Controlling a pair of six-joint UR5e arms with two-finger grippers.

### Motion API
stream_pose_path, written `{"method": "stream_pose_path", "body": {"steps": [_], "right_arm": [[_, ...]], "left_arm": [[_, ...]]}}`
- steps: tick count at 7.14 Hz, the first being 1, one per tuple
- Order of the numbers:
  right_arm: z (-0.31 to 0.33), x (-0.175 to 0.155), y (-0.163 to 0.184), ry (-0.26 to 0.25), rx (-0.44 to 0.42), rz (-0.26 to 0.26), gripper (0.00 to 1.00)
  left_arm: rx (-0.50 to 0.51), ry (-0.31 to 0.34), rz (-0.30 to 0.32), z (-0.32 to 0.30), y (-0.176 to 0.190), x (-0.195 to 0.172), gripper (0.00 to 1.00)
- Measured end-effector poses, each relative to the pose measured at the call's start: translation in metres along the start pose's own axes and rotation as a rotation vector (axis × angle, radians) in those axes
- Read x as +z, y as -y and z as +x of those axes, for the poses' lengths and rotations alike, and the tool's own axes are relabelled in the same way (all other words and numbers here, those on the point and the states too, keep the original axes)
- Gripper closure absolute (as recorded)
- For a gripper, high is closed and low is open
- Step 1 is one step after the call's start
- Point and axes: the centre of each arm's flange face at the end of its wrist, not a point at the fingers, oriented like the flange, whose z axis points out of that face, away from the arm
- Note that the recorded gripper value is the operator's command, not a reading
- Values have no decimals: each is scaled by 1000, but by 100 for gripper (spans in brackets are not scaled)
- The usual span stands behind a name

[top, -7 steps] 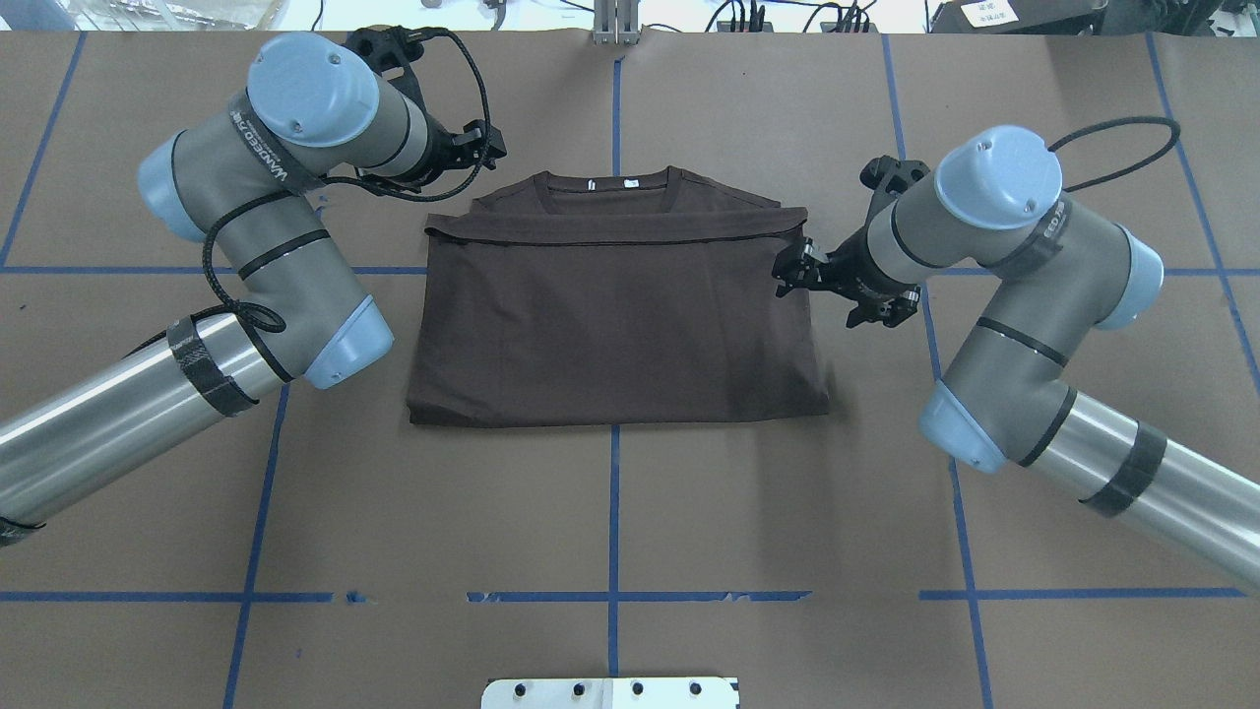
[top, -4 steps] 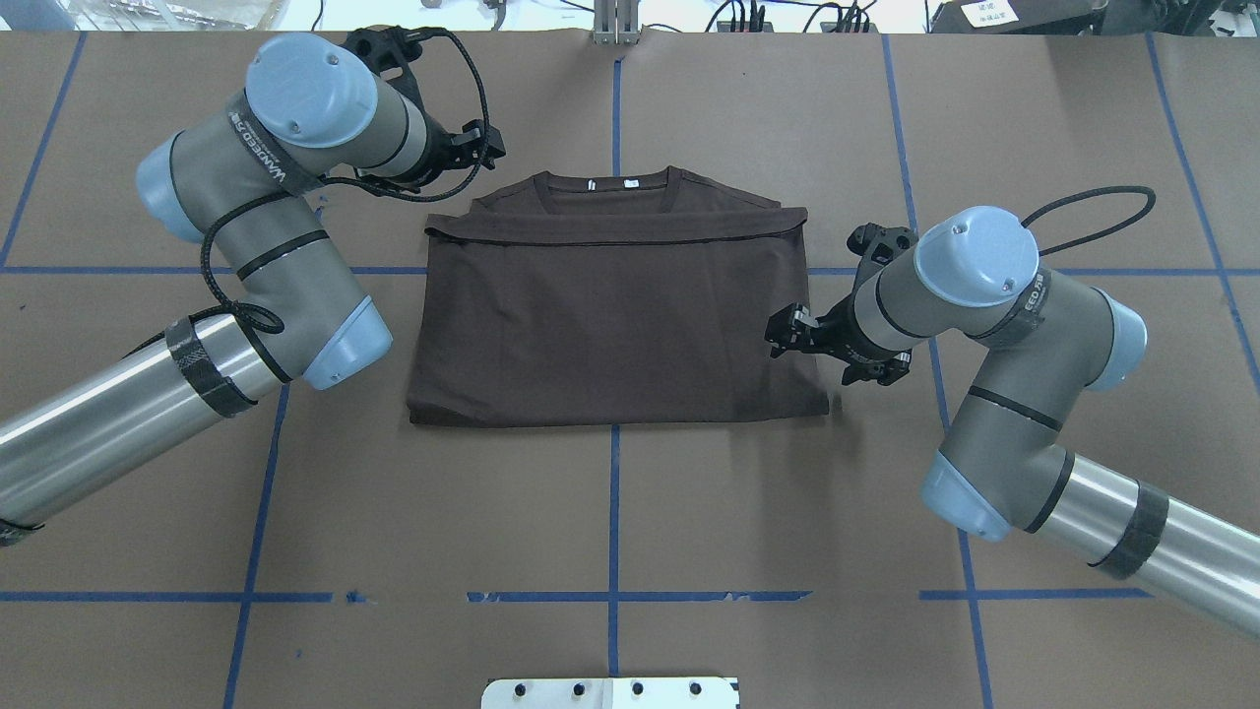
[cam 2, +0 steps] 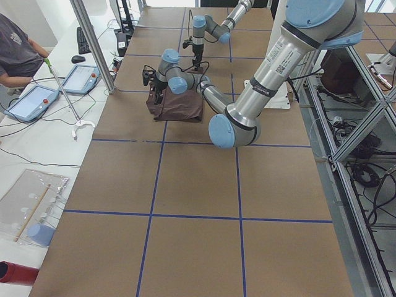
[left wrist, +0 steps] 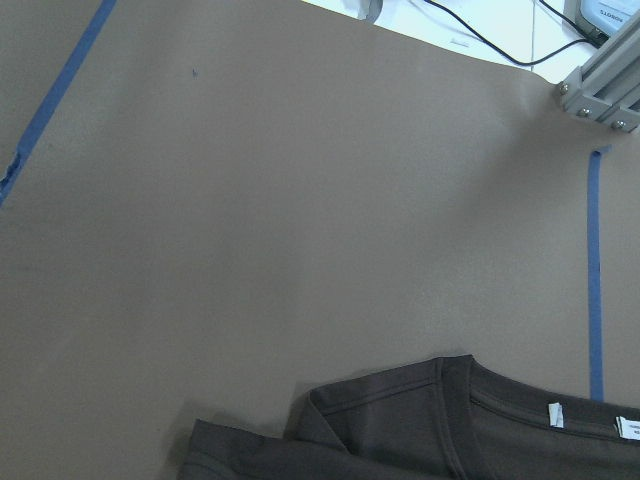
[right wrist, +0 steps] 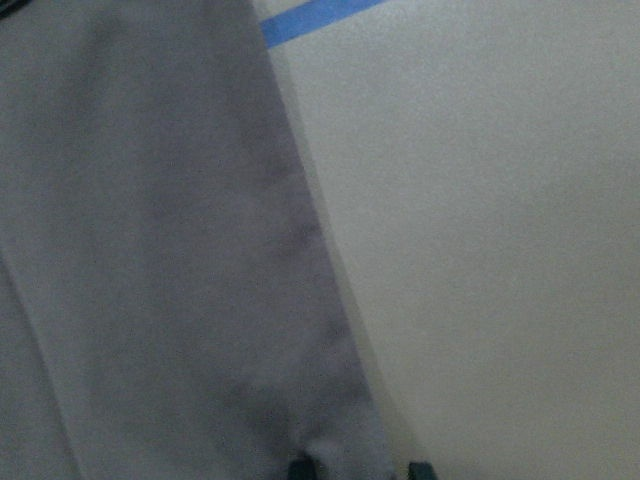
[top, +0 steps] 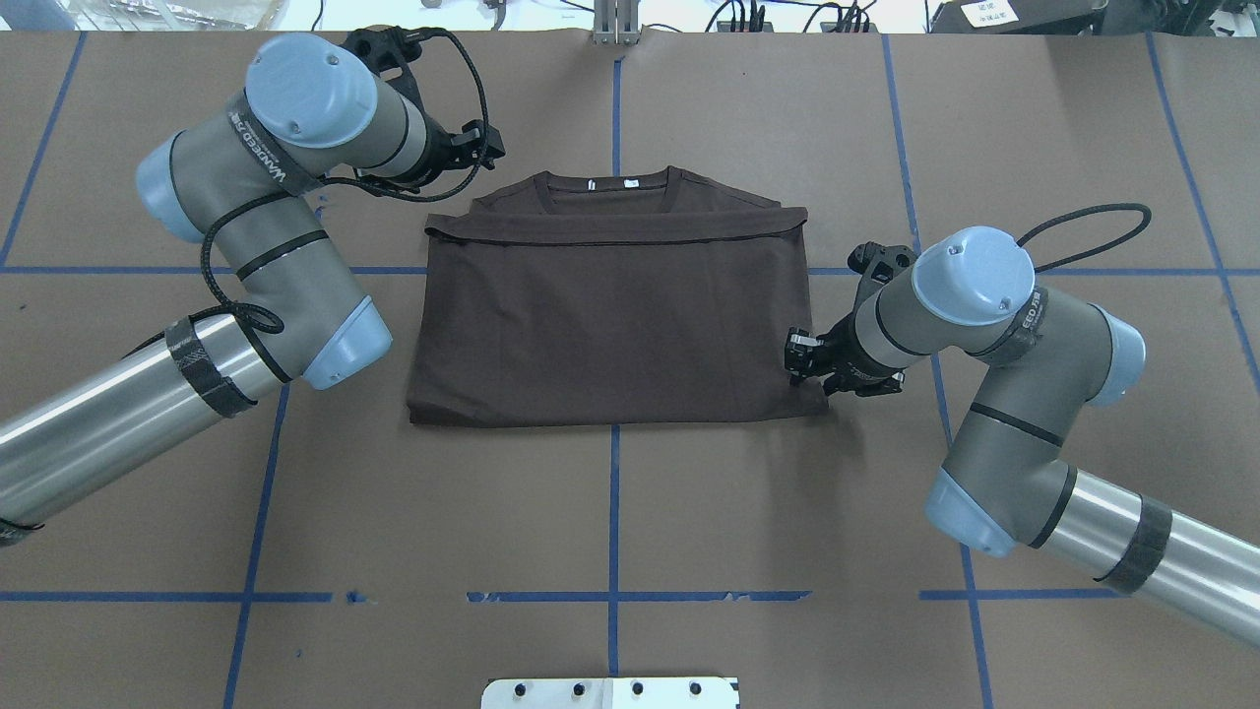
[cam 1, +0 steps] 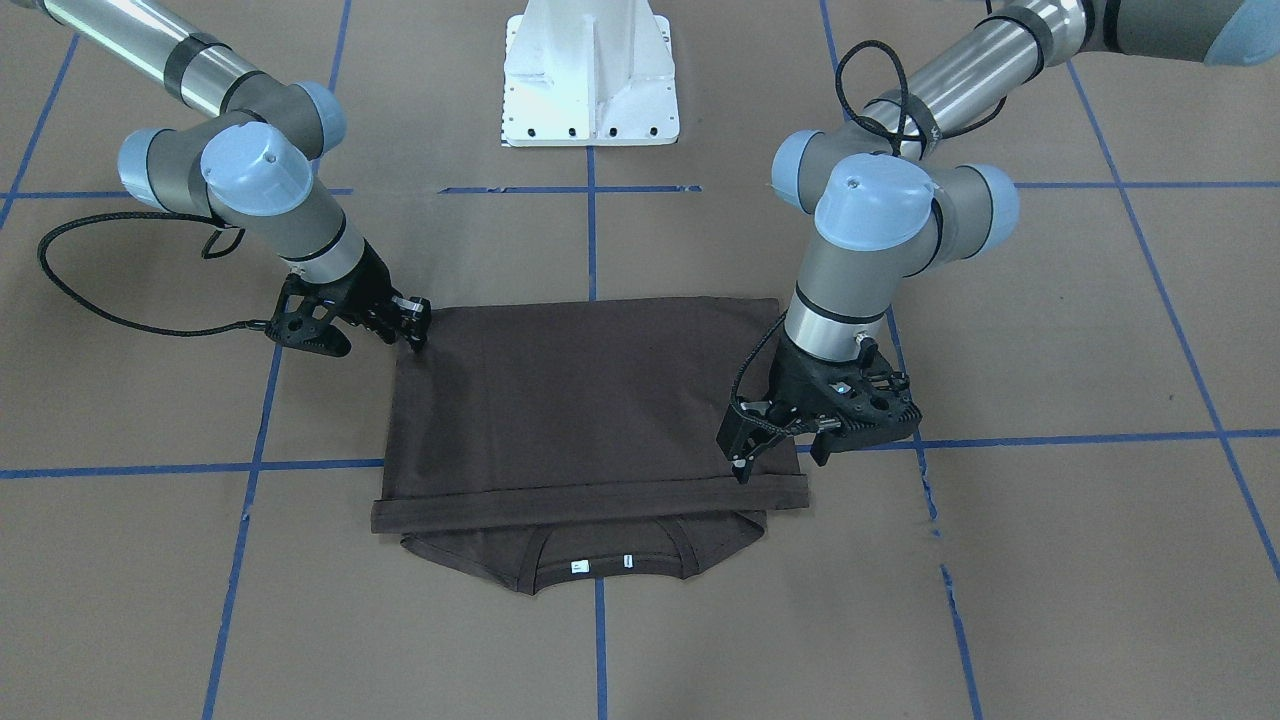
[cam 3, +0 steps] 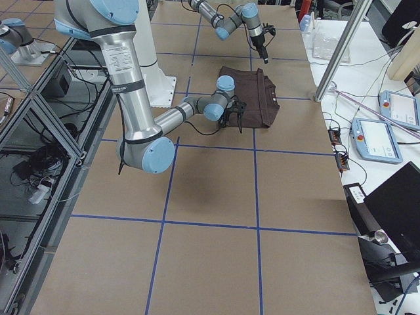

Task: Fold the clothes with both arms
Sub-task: 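Move the right gripper to the folded shirt's side edge and grasp it, then drag the shirt with the right gripper, rotating it, while the left arm lowers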

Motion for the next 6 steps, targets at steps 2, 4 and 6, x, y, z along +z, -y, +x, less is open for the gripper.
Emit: {"method": "stream_pose_path", "body": {"steps": [2, 4, 6], "right_arm": [[7, -4, -7, 2, -5, -14, 100], [26, -14, -33, 2, -26, -40, 100], [61, -26, -91, -12, -73, -106, 100]], "left_arm": [[0, -1, -1, 0, 0, 0, 1], [-1, -4, 1, 2, 0, -1, 1], [0, -13, 3, 5, 0, -5, 1]]}}
